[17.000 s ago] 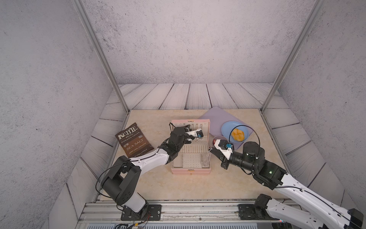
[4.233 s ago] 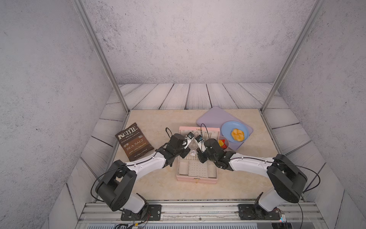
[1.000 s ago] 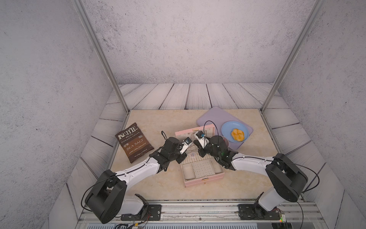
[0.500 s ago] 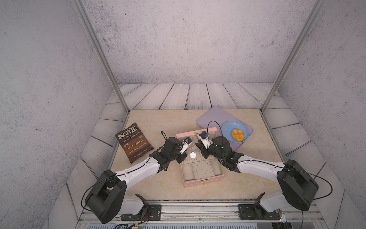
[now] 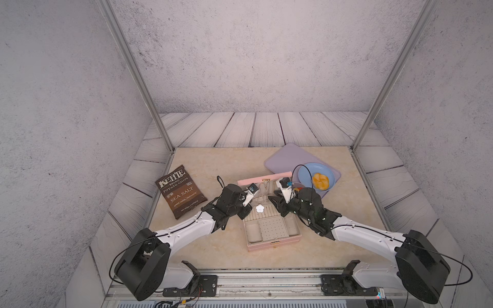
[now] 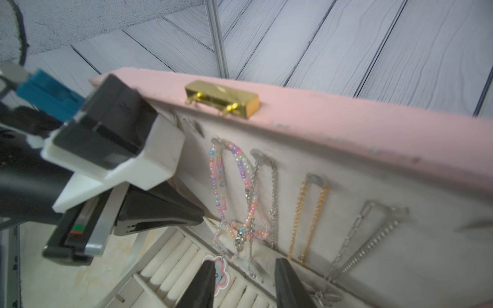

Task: Put jewelry chain into jewelry box
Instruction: Adjust the necklace in the storage slot.

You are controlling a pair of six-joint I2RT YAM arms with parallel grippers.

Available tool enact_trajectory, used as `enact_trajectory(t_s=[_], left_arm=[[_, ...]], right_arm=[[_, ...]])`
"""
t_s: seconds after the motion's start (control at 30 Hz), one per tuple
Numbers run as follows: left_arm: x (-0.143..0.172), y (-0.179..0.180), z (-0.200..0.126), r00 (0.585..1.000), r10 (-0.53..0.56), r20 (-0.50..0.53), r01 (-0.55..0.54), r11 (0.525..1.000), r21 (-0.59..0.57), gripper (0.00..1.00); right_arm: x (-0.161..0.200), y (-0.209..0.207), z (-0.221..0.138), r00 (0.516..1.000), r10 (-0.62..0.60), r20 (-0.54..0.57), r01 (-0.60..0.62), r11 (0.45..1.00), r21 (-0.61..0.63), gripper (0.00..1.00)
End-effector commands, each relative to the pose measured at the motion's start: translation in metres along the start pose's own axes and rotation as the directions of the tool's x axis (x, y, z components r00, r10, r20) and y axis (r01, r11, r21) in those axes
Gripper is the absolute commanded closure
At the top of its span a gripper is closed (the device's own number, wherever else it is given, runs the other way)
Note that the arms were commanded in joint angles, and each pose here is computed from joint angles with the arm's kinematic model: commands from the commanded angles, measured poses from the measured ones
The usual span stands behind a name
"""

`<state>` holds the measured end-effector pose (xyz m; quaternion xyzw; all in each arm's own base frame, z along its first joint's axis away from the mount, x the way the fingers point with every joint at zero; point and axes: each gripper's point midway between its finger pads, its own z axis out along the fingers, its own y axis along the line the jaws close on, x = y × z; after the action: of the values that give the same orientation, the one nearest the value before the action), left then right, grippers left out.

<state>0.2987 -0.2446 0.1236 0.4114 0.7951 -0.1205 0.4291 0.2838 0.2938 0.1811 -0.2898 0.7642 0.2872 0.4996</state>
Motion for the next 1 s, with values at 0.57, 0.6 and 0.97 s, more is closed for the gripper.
enact_trajectory(t_s=[0.57, 0.6, 0.97], left_arm=[[-0.018, -0.011, 0.0, 0.999, -0.017, 0.049, 0.014, 0.998, 0.063, 1.0], [-0.018, -0.012, 0.0, 0.999, -0.016, 0.051, 0.012, 0.997, 0.07, 1.0], [-0.024, -0.013, -0.003, 0.995, -0.047, 0.092, 0.041, 0.997, 0.072, 1.0]], right_arm=[[0.002, -0.028, 0.042, 0.973, 0.226, 0.052, -0.232, 0.954, 0.188, 0.77], [0.001, -0.03, 0.045, 0.974, 0.222, 0.054, -0.228, 0.954, 0.197, 0.78], [0.007, -0.045, 0.058, 0.972, 0.219, 0.085, -0.235, 0.922, 0.309, 0.82]])
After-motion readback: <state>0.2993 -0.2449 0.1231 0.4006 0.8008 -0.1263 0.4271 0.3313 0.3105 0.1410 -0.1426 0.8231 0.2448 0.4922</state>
